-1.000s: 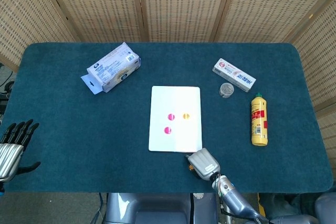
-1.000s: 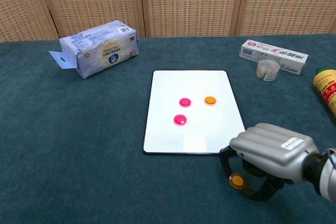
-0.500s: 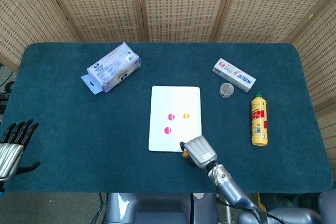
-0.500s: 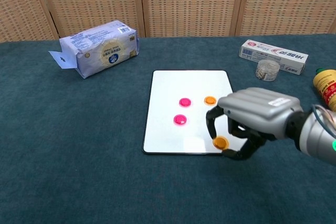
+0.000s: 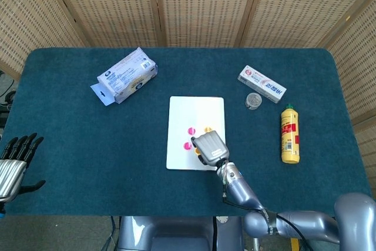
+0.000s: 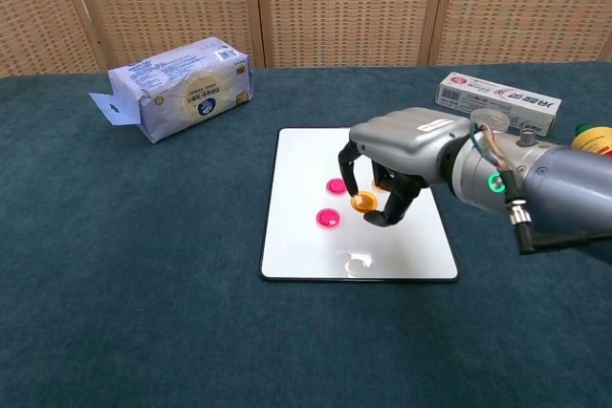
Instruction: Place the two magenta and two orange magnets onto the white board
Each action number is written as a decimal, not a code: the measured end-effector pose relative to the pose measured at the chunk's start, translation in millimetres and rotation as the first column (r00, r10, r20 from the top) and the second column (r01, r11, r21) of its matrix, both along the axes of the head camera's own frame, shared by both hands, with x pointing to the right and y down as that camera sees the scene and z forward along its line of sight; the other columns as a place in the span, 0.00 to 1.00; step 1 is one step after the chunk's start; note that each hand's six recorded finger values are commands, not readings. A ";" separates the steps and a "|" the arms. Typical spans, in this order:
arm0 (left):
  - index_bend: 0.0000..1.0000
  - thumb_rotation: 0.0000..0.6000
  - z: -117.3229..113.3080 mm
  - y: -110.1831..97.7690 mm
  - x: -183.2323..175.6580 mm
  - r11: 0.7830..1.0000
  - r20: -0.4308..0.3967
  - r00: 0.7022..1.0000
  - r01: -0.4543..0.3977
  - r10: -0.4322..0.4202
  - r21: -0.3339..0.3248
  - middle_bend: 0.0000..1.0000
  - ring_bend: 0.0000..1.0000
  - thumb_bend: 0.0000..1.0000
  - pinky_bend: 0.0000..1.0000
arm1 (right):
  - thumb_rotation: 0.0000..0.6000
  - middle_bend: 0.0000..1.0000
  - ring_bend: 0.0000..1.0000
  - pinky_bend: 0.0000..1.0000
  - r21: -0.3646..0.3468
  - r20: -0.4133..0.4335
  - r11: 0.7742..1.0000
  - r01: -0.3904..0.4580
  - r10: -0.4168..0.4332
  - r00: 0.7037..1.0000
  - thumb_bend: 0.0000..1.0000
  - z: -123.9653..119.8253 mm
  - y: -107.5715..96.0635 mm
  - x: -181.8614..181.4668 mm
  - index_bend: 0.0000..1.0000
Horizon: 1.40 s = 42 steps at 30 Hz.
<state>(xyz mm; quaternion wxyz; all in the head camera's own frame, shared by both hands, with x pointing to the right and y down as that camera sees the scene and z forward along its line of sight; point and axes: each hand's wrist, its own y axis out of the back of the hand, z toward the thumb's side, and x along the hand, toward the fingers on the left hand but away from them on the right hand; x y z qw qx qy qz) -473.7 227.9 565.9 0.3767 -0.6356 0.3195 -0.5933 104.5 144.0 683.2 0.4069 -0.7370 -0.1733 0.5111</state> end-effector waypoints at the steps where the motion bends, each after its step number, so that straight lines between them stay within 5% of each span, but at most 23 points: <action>1: 0.00 1.00 0.0 -0.2 -0.2 1.000 -0.001 1.000 0.001 -0.001 0.000 0.00 0.00 0.00 0.00 | 1.00 0.96 0.93 1.00 0.002 -0.011 1.000 0.000 0.000 1.000 0.40 2.4 -1.0 -0.5 0.52; 21: 0.00 1.00 -3.8 -3.2 -5.0 1.000 -0.018 1.000 0.016 -0.016 0.002 0.00 0.00 0.00 0.00 | 1.00 0.96 0.93 1.00 0.001 -0.149 0.998 -0.058 0.057 0.987 0.40 40.8 -8.3 -5.6 0.52; 42: 0.00 1.00 -5.3 -4.6 -6.7 1.000 -0.024 0.999 0.022 -0.022 0.004 0.00 0.00 0.00 0.00 | 1.00 0.96 0.93 1.00 0.008 -0.180 0.998 -0.069 0.069 0.981 0.40 44.2 -13.1 -2.6 0.52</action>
